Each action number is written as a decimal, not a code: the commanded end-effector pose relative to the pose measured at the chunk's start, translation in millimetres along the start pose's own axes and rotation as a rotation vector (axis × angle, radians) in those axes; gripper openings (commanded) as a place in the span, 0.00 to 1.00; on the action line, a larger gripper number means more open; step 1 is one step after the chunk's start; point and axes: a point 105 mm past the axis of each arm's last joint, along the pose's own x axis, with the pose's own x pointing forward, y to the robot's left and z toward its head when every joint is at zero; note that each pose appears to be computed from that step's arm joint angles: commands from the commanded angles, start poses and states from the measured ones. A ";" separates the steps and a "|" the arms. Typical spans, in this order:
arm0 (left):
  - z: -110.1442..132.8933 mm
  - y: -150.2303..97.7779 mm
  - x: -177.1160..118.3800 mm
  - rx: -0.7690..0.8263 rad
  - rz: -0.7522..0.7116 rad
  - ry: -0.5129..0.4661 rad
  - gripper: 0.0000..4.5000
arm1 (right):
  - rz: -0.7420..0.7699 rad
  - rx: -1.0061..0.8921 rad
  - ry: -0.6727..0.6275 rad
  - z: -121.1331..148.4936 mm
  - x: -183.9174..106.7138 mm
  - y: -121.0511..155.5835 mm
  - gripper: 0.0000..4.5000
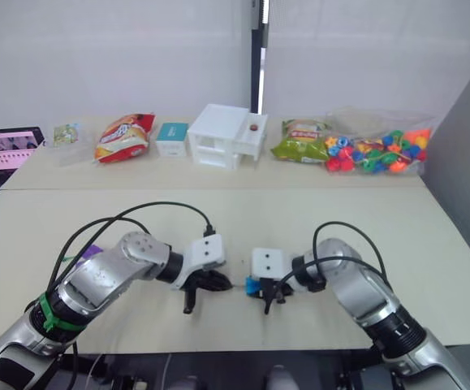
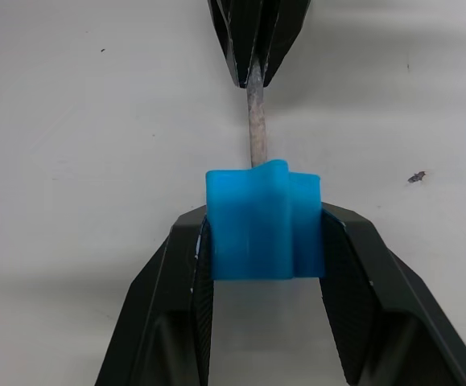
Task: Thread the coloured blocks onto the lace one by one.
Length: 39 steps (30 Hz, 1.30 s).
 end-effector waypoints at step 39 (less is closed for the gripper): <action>-42.9 20.8 -15.7 0.188 0.030 -0.089 0.45 | -0.022 0.025 0.003 1.5 1.0 1.6 0.29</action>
